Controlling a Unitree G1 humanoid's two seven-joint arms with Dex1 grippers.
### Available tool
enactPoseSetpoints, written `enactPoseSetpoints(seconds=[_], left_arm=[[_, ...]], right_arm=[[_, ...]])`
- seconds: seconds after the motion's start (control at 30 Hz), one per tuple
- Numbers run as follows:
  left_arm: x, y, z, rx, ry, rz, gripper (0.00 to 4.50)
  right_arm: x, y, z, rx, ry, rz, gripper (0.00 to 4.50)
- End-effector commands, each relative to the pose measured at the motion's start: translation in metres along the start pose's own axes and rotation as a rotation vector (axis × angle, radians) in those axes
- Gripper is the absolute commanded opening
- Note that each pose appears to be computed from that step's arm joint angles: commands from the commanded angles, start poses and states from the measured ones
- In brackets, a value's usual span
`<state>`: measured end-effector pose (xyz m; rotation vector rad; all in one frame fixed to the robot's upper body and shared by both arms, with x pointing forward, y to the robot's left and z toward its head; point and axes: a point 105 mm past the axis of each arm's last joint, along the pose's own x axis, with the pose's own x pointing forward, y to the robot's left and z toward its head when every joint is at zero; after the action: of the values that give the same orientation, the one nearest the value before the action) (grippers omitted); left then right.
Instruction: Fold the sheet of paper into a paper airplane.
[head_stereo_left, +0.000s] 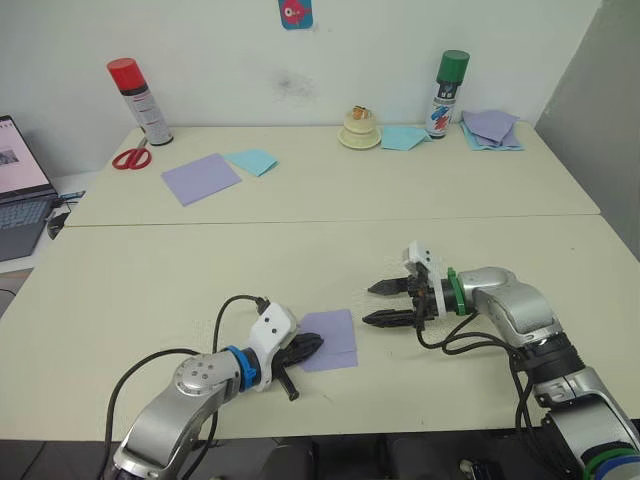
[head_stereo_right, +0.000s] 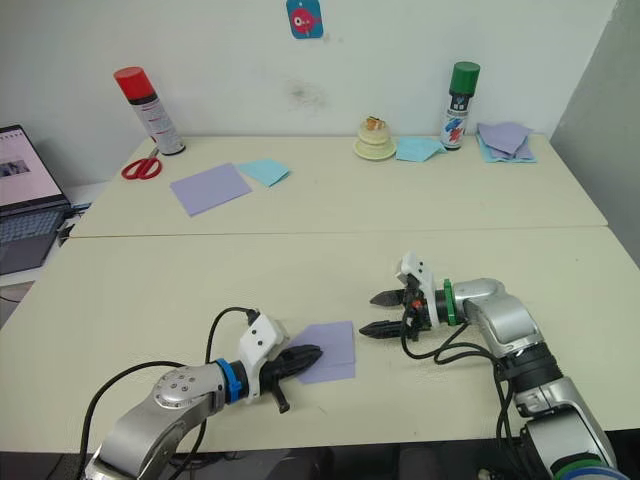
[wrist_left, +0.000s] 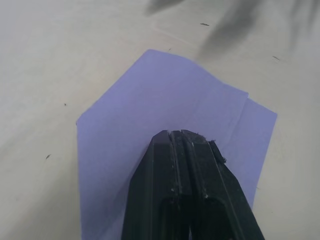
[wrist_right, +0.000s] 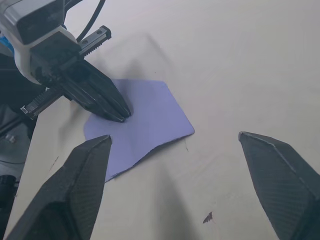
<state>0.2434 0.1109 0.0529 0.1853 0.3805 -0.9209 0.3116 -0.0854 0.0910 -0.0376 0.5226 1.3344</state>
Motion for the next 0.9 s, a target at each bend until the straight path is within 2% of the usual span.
enactPoseSetpoints(seconds=[0.03,0.17,0.33,0.57,0.9], left_arm=[[-0.002,0.000,-0.009,-0.037,0.022,-0.007,0.30],[-0.017,-0.004,-0.015,-0.105,0.010,-0.019,0.30],[-0.039,0.004,-0.023,-0.096,0.028,-0.013,0.30],[-0.069,0.012,-0.042,-0.107,0.084,-0.030,0.30],[-0.050,0.022,-0.040,-0.109,0.068,-0.040,0.30]], right_arm=[[-0.007,0.001,0.018,-0.020,-0.039,-0.014,4.07],[-0.002,0.002,0.023,0.016,-0.050,-0.036,4.07],[0.008,0.003,0.008,0.084,0.002,-0.092,4.07],[0.009,0.019,0.006,0.176,0.020,-0.046,4.07],[0.017,0.025,0.004,0.285,0.024,-0.027,4.07]])
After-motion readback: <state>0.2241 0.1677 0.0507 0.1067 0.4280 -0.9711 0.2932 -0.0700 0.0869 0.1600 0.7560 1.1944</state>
